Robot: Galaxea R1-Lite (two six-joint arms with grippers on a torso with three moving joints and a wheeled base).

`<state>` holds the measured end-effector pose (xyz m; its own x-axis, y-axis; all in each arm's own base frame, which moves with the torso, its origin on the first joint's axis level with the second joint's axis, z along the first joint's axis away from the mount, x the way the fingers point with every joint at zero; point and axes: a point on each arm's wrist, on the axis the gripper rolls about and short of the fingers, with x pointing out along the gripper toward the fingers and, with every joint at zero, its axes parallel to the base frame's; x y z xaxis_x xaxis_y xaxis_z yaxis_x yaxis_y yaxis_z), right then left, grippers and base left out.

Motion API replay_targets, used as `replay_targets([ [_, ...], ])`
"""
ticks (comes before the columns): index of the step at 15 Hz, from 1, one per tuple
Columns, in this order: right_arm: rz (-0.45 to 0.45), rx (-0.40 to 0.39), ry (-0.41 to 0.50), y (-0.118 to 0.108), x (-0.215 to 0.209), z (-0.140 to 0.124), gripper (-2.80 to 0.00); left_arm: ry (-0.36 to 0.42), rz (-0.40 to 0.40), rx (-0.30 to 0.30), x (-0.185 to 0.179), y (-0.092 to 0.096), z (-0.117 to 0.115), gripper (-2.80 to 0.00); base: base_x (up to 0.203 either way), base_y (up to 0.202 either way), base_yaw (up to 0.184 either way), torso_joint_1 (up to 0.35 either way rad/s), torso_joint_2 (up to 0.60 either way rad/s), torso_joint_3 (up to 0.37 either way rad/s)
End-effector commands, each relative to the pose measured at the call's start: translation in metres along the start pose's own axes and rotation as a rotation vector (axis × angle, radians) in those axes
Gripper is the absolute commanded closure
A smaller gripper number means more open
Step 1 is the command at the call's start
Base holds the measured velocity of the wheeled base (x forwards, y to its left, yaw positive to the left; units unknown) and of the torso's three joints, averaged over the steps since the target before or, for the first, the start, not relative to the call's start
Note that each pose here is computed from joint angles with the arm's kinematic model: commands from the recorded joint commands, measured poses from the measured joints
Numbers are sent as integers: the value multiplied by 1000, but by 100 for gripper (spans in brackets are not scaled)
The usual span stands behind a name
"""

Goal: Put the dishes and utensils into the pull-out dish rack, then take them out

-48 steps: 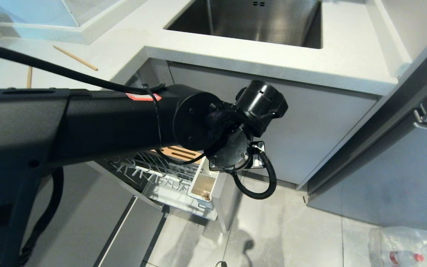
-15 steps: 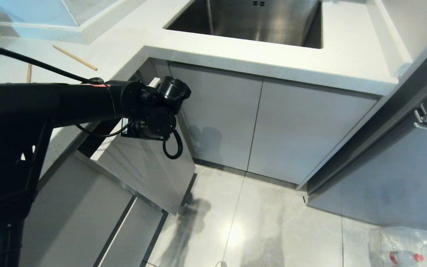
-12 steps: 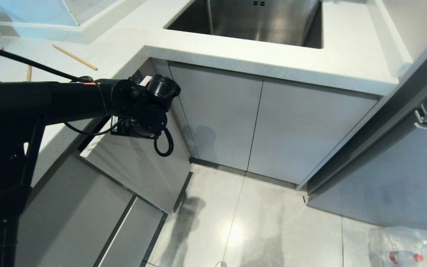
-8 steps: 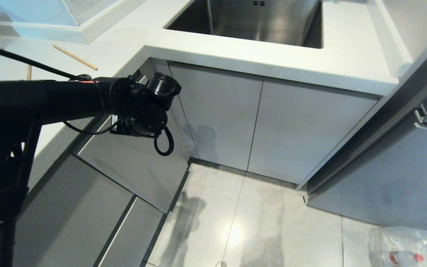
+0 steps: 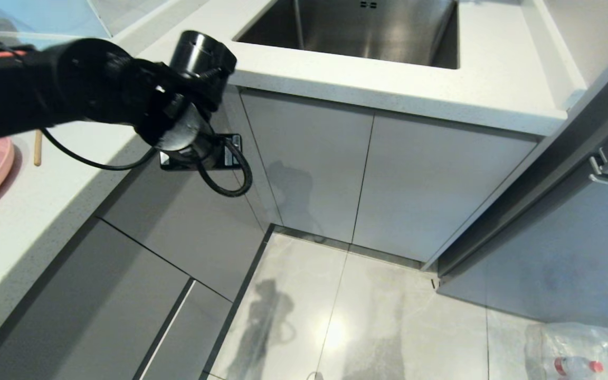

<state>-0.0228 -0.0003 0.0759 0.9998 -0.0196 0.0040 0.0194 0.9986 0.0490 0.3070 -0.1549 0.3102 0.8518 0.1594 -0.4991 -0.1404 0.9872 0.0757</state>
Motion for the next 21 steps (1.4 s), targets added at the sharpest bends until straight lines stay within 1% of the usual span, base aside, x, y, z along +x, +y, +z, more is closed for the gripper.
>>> replay_targets([
  [1, 0, 0, 0, 0, 0, 0, 0, -57, -195, -66, -59, 32, 16, 0, 0, 0, 0, 0, 0, 0],
  [2, 0, 0, -1, 0, 0, 0, 0, -78, -281, -92, -86, 51, 21, 0, 0, 0, 0, 0, 0, 0],
  [3, 0, 0, -1, 0, 0, 0, 0, -104, -351, -117, -111, 72, 23, 0, 0, 0, 0, 0, 0, 0],
  [4, 1, 0, -1, 0, 0, 0, 0, -134, -402, -144, -139, 96, 21, 0, 0, 0, 0, 0, 0, 0],
  [5, 1, 0, -1, 0, 0, 0, 0, -162, -426, -171, -165, 122, 17, 0, 0, 0, 0, 0, 0, 0],
  [6, 0, 0, -1, 0, 0, 0, 0, -192, -431, -197, -191, 146, 8, 0, 0, 0, 0, 0, 0, 0],
  [7, 1, 0, 1, 0, 0, 0, 0, -232, -417, -221, -218, 167, -5, 0, 0, 0, 0, 0, 0, 0],
  [8, 0, 1, -1, 0, 0, 0, 0, -274, -385, -232, -242, 184, -21, 0, 0, 0, 0, 0, 0, 0],
  [9, 1, 1, 0, 0, 0, 0, 0, -310, -350, -226, -262, 194, -39, 0, 0, 0, 0, 0, 0, 0],
  [11, 0, 0, 0, 0, 0, 0, 0, -371, -283, -189, -290, 205, -87, 0, 0, 0, 0, 0, 0, 0],
  [13, 0, 0, -1, 0, 0, 0, 0, -408, -227, -127, -292, 207, -135, 0, 0, 0, 0, 0, 0, 0],
  [16, 1, 0, 0, 0, 0, 0, 0, -503, -142, -68, -273, 203, -201, 0, 0, 0, 0, 0, 0, 0],
  [19, 0, 0, 0, 0, 0, 0, 0, -609, -92, -26, -239, 198, -267, 0, 0, 0, 0, 0, 0, 0],
  [20, 1, 0, -1, 0, 0, 0, 0, -631, -86, -17, -227, 196, -286, 0, 0, 0, 0, 0, 0, 0],
  [21, 0, 0, -1, 0, 0, 0, 0, -624, -84, -9, -213, 194, -303, 0, 0, 0, 0, 0, 0, 0],
])
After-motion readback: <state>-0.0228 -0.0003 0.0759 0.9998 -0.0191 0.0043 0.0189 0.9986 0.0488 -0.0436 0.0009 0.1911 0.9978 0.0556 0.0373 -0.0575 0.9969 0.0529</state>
